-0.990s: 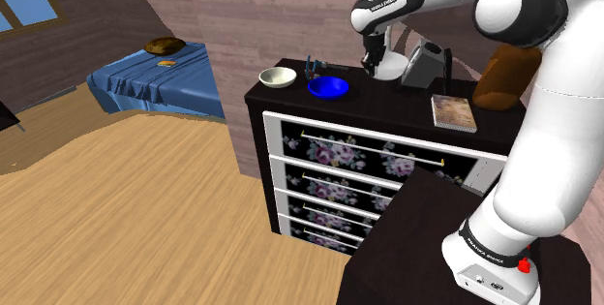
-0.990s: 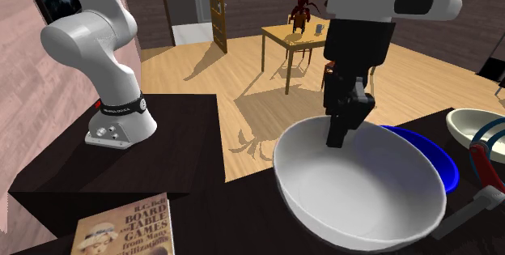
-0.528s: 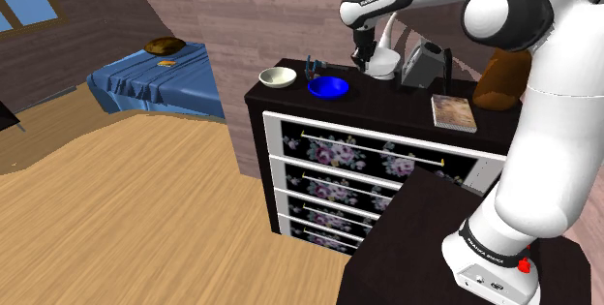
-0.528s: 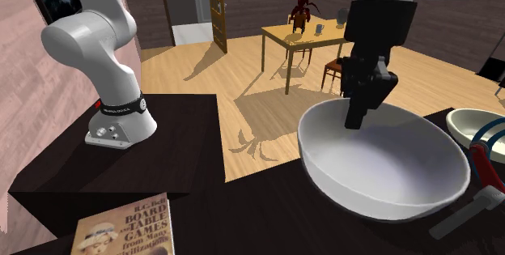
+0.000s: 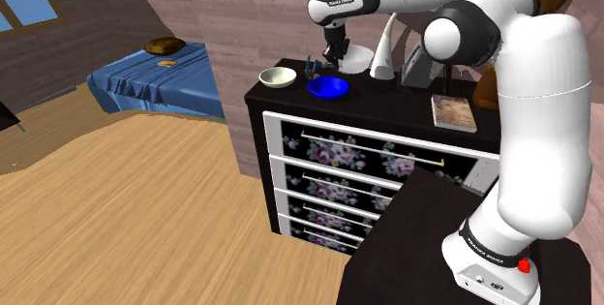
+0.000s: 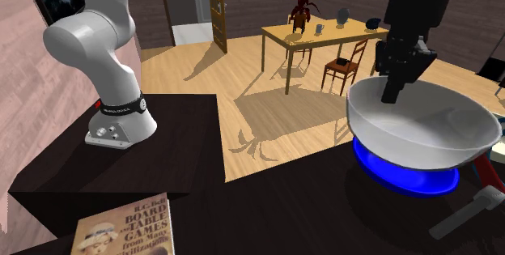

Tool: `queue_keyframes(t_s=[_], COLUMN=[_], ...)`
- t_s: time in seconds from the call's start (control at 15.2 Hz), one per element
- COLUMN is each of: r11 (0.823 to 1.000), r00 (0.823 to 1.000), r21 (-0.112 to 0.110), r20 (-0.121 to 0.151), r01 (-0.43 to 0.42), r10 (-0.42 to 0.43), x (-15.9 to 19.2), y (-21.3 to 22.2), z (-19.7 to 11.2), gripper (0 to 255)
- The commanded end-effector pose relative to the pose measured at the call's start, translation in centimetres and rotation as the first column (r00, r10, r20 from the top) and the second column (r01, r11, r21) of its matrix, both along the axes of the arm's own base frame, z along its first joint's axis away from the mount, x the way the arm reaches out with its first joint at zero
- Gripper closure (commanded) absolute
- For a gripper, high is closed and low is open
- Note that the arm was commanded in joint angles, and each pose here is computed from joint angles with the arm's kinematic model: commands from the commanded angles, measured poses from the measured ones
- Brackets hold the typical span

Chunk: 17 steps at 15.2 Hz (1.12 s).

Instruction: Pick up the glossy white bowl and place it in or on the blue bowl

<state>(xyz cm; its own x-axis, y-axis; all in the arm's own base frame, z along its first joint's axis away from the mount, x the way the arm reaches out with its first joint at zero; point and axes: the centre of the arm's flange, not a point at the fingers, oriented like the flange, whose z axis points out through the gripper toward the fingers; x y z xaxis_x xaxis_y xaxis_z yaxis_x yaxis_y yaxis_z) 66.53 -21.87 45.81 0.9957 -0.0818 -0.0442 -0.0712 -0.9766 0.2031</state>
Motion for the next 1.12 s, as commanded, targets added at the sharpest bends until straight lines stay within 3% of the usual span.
queue_keyframes(t_s=[0.0, 0.26, 1.06], r11=[1.000, 1.000, 1.000], r00=[1.000, 1.000, 1.000], r21=[0.000, 0.000, 0.000], r20=[0.000, 0.000, 0.000], r01=[0.000, 0.000, 0.000], r10=[0.000, 0.000, 0.000], x=[2.1, 6.9, 6.9], y=[1.6, 5.1, 5.1], z=[0.3, 0.7, -5.7], gripper=[255, 255, 255])
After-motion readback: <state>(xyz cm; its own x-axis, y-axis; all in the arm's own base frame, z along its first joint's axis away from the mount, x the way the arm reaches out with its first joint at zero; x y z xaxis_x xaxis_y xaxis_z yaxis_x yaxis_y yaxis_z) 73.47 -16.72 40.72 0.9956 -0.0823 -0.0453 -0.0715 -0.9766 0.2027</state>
